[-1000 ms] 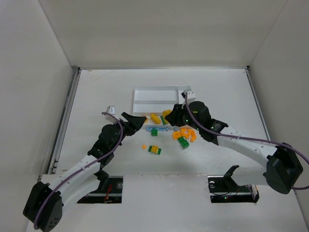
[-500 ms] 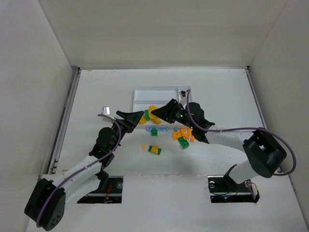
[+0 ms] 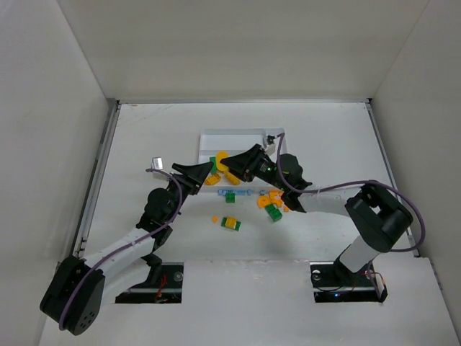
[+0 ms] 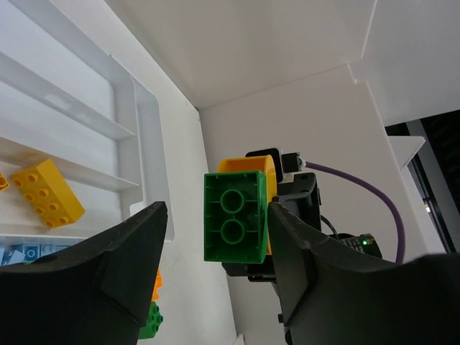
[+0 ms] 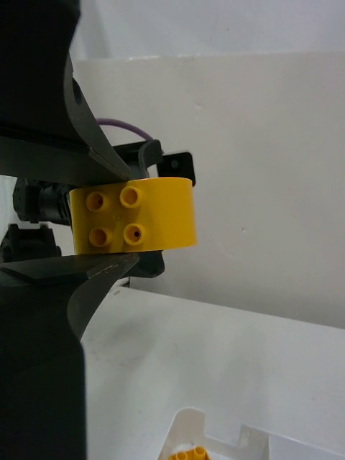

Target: Sort the legos into containers by color

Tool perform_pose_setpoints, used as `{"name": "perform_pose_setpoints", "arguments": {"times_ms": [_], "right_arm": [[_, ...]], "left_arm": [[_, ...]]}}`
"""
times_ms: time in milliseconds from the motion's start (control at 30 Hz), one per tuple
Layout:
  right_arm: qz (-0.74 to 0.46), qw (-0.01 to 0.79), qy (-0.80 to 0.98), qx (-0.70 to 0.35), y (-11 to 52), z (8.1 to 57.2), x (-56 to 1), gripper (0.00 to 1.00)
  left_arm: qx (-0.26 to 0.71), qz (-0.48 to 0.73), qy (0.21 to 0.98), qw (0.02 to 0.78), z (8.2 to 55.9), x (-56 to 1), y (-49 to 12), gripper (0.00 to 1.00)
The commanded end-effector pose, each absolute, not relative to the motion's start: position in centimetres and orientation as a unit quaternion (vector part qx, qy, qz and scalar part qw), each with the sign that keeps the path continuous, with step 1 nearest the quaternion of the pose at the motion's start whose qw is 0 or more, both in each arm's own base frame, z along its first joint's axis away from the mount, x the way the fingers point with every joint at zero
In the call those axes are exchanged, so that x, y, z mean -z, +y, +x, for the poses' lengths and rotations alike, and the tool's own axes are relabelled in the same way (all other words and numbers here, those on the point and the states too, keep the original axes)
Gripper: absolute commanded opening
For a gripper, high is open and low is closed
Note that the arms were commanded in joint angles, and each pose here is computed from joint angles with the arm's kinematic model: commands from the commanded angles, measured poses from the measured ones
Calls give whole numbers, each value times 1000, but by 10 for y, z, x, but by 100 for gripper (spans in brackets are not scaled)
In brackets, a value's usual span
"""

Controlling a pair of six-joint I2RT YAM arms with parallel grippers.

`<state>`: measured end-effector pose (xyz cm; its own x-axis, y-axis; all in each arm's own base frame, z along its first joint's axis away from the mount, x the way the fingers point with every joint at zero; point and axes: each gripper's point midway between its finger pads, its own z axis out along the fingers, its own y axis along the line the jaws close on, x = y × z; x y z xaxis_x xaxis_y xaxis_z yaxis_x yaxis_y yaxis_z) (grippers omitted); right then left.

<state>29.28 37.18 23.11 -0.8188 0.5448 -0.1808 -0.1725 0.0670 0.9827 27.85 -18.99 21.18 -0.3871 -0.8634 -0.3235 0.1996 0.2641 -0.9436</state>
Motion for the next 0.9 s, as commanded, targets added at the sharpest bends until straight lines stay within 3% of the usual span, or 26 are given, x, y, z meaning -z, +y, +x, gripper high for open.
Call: {"name": "perform_pose_setpoints", "arguments": {"times_ms": [0, 500, 700, 867], "right_arm": [[131, 262, 630, -719, 372, 287, -263, 22], [152, 215, 611, -746, 382, 289, -256, 22], [156, 210, 614, -745, 382, 289, -250, 22], [148, 205, 611, -750, 383, 286, -252, 22]], "left_arm": [[581, -256, 581, 509, 279, -247, -188, 53], [587, -257, 571, 514, 281, -256, -186, 41], [585, -257, 571, 515, 282, -255, -184, 30], [583, -259, 575, 513, 284, -252, -185, 34]]}}
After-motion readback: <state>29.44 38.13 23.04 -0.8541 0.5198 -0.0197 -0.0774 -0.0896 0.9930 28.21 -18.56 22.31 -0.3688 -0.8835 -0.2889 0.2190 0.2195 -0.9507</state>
